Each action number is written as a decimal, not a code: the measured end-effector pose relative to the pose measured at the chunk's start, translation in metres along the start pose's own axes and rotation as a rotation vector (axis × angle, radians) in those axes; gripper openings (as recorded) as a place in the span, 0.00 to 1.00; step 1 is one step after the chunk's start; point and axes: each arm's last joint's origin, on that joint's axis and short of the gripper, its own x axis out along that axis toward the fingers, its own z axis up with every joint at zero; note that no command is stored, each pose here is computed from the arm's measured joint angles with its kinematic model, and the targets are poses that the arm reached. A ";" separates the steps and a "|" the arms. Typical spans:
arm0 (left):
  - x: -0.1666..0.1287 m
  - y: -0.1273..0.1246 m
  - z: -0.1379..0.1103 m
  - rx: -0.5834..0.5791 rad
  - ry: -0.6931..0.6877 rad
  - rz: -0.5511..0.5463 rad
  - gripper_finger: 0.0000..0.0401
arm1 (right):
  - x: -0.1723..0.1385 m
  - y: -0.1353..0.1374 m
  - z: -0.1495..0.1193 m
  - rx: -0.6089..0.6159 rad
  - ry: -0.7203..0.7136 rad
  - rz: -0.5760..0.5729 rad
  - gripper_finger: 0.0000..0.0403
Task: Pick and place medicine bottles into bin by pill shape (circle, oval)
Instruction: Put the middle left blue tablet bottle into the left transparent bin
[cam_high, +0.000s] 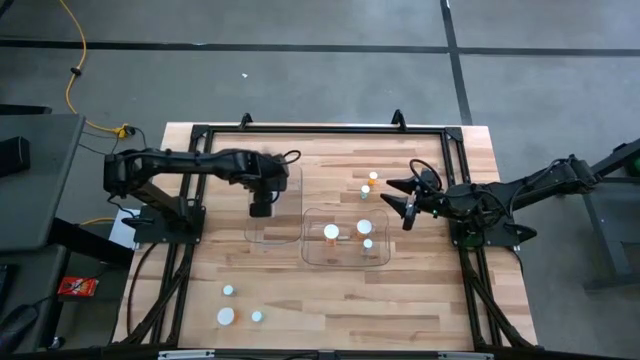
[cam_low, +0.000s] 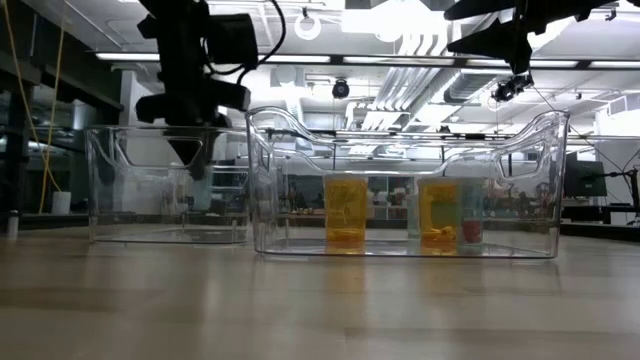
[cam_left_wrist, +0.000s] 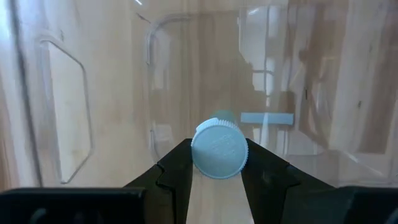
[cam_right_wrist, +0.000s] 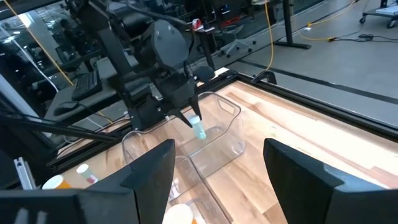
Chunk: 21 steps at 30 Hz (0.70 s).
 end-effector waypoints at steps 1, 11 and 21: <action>0.002 0.000 -0.001 0.006 -0.001 0.001 0.27 | 0.000 0.000 0.000 0.000 0.000 0.000 0.59; 0.014 -0.002 -0.006 0.041 -0.002 0.053 0.28 | 0.000 0.000 0.000 0.000 0.000 -0.001 0.59; 0.014 -0.001 -0.006 0.041 0.004 0.076 0.36 | 0.000 0.000 0.000 0.000 -0.008 -0.017 0.59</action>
